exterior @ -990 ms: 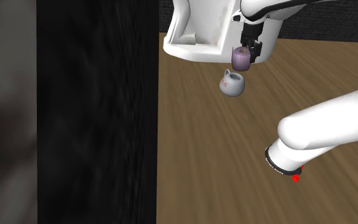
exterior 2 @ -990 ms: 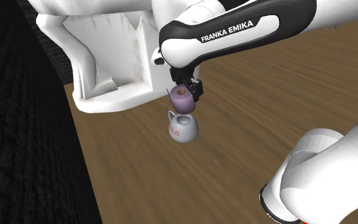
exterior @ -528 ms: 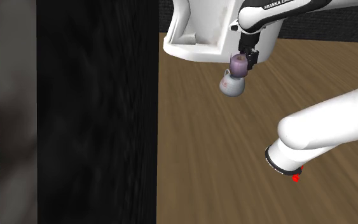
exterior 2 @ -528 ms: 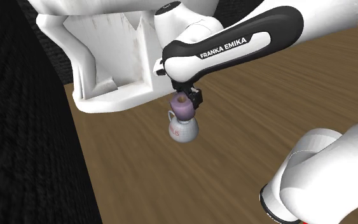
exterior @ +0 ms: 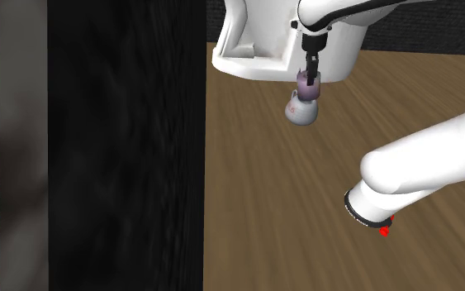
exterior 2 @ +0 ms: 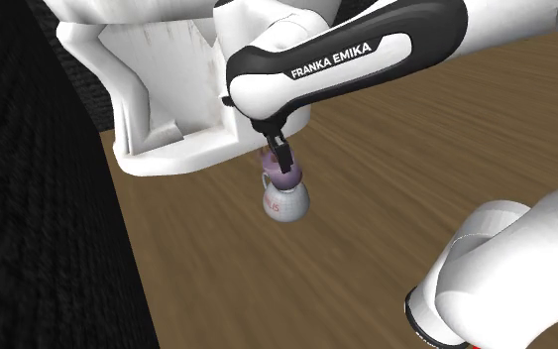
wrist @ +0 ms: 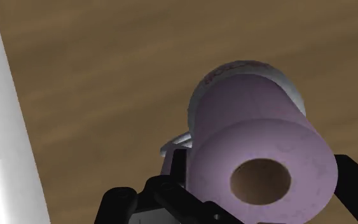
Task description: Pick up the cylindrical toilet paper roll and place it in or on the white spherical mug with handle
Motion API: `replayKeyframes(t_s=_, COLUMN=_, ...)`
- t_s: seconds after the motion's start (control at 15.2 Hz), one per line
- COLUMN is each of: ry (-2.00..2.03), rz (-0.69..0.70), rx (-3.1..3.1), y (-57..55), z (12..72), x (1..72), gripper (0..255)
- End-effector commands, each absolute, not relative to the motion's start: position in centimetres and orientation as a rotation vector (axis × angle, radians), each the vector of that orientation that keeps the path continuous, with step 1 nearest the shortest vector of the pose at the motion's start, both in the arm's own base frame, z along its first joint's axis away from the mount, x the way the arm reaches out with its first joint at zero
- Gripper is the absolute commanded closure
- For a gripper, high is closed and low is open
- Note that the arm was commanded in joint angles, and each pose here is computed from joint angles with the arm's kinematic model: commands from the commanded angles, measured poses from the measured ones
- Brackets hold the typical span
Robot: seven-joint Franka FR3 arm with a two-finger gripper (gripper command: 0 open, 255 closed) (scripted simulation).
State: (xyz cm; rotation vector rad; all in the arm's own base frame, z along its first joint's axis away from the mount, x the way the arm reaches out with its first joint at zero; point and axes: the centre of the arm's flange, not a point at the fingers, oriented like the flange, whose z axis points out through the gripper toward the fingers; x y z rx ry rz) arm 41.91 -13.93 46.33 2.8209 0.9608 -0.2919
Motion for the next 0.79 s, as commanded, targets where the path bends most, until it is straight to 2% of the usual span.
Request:
replayKeyframes(t_s=0.0, ry=0.680, rz=-0.260, rx=2.896, y=-12.9, z=47.5, x=44.0, gripper=0)
replayKeyframes(t_s=0.73, ry=0.680, rz=-0.260, rx=2.896, y=-13.7, z=43.6, x=43.5, gripper=0)
